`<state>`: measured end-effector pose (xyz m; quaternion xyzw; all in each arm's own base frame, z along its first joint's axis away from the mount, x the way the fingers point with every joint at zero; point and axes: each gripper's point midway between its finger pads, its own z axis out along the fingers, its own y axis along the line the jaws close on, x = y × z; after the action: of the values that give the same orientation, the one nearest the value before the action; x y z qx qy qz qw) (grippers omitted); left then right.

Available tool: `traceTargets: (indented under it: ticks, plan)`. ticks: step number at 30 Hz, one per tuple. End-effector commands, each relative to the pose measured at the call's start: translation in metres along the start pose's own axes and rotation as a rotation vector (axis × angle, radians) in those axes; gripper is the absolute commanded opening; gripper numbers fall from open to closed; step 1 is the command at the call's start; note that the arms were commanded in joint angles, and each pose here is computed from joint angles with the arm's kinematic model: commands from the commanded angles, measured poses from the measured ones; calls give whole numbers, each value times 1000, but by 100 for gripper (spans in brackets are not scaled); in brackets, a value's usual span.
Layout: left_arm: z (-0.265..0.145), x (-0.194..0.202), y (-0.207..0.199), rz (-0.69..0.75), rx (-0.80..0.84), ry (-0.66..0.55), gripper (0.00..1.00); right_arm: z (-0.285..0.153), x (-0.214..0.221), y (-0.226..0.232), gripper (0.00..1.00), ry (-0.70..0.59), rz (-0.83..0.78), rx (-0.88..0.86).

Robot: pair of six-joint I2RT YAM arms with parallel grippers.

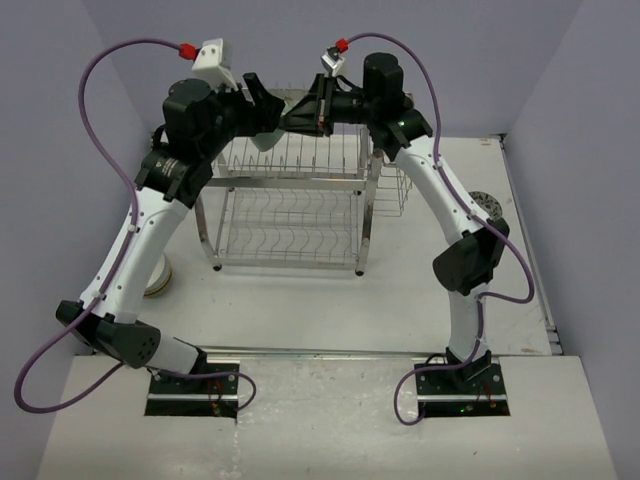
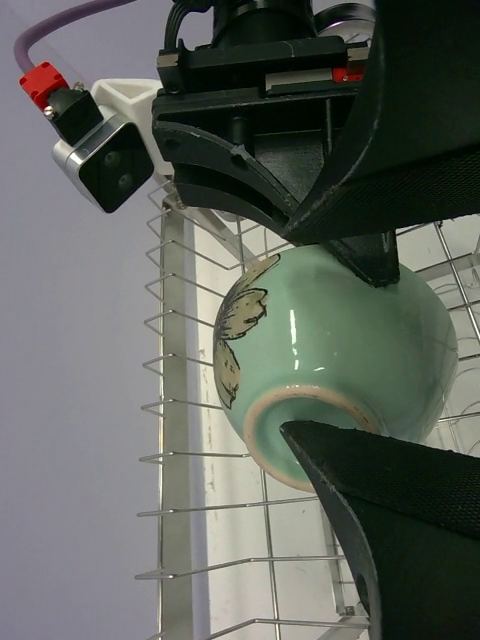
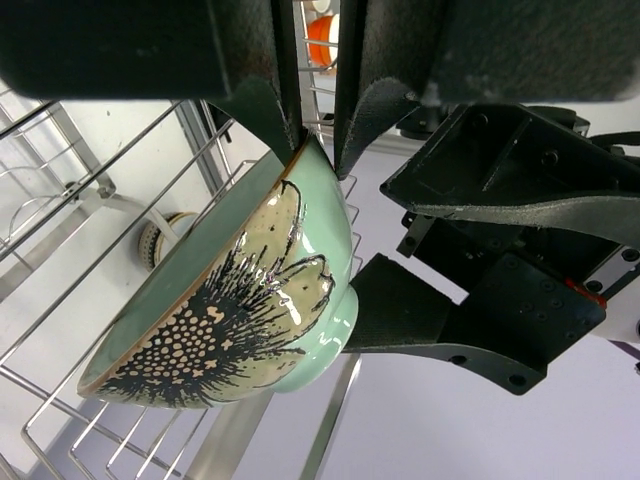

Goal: Unload the bowls from the dish rack

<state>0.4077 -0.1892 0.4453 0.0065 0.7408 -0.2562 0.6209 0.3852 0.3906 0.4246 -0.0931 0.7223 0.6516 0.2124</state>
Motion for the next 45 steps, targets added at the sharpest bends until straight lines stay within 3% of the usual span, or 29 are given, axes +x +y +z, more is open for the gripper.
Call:
traceTargets:
  ticks: [1, 7, 10, 13, 14, 19, 20, 21, 32, 34, 35, 45]
  plan:
    - [-1, 56, -22, -36, 95, 212, 72, -14, -1, 20, 0, -24, -87, -1]
    - [5, 49, -12, -32, 27, 195, 73, -19, 2, 15, 0, -22, -89, 4]
    - [12, 55, -13, -29, 34, 214, 68, -18, -1, 10, 0, -21, -84, 4]
    - [18, 59, -16, -37, 59, 222, 53, -17, -4, 11, 0, -29, -88, 2]
    - [19, 61, -17, -40, 65, 225, 43, -16, -5, 12, 0, -33, -90, 0]
    - [25, 67, -23, -68, 95, 247, 16, -14, -11, 13, 0, -38, -90, -11]
    - [25, 66, -23, -74, 94, 245, 5, -14, -12, 13, 0, -42, -91, -12]
    - [25, 66, -23, -76, 93, 243, 1, -14, -13, 14, 0, -45, -94, -16]
    - [18, 68, -23, -77, 94, 255, 0, -10, -21, 9, 0, -49, -84, -37]
    - [17, 71, -24, -83, 102, 261, 0, -10, -24, 8, 5, -60, -94, -38]
    - [18, 72, -24, -86, 105, 261, 0, -9, -24, 5, 15, -61, -90, -33]
    - [19, 75, -29, -101, 135, 275, 0, -2, -37, -6, 27, -107, -88, -34]
